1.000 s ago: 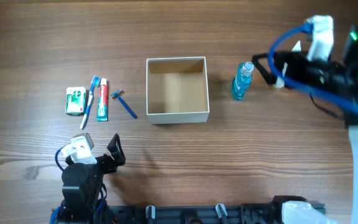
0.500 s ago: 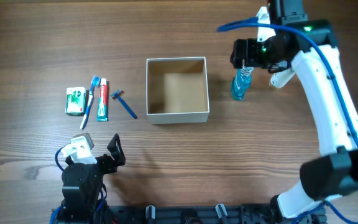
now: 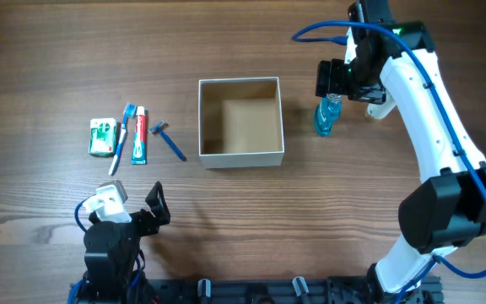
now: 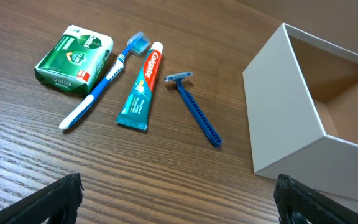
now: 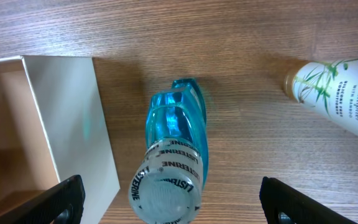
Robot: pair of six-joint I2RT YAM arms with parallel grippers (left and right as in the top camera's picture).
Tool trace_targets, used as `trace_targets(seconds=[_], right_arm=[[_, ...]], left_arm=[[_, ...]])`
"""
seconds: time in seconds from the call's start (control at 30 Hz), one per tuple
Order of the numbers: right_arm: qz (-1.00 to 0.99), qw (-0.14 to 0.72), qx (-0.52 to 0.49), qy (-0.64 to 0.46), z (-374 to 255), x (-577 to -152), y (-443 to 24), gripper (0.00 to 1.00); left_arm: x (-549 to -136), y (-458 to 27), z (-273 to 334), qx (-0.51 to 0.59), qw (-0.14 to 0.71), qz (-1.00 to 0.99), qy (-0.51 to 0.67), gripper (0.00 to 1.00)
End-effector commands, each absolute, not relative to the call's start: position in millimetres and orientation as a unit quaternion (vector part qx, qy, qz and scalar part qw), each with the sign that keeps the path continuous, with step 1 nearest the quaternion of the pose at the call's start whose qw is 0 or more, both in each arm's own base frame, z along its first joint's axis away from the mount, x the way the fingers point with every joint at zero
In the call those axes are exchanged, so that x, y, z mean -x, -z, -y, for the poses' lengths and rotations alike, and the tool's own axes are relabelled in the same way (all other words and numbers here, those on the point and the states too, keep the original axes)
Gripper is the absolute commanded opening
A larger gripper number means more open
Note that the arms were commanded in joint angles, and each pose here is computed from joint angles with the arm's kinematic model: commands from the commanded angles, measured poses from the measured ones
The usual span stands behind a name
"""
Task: Pack container
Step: 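Reach the right gripper to the blue Listerine bottle and grasp it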
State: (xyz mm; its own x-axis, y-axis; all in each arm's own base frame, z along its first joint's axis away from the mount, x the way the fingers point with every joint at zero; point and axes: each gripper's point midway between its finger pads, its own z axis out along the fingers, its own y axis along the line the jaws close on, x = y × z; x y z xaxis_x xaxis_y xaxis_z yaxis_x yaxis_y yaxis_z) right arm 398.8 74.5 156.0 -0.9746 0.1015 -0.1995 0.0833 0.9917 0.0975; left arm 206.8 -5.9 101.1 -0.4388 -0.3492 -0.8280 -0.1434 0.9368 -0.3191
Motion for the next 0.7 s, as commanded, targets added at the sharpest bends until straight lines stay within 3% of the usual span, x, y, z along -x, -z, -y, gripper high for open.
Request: trace_targets(seconds=[0.0,0.37,0.47,0.67], right_arm=[[-0.994,0.086,-0.058,-0.029,-73.7,-403.0,-140.6,0.91],[-0.996,0.058,-0.056,-0.025,-73.9,-398.5,-120.1,0.88],[-0.996,0.058,-0.056,-0.025,-74.0,-399.3,-118.8,0.80],[-0.997,0.054,-0.055,-0.024,-75.0,-397.4,-115.7,0.78]], left_arm=[[-206.2,-95.8,7.6,0.138,0.506,-0.846,0.102,1.00],[-206.2,-95.8,7.6,0.138,0.506,-0.846,0.102,1.00],[-206.2,-95.8,7.6,0.138,0.506,-0.846,0.102,1.00],[-206.2,-95.8,7.6,0.138,0.506,-0.846,0.102,1.00]])
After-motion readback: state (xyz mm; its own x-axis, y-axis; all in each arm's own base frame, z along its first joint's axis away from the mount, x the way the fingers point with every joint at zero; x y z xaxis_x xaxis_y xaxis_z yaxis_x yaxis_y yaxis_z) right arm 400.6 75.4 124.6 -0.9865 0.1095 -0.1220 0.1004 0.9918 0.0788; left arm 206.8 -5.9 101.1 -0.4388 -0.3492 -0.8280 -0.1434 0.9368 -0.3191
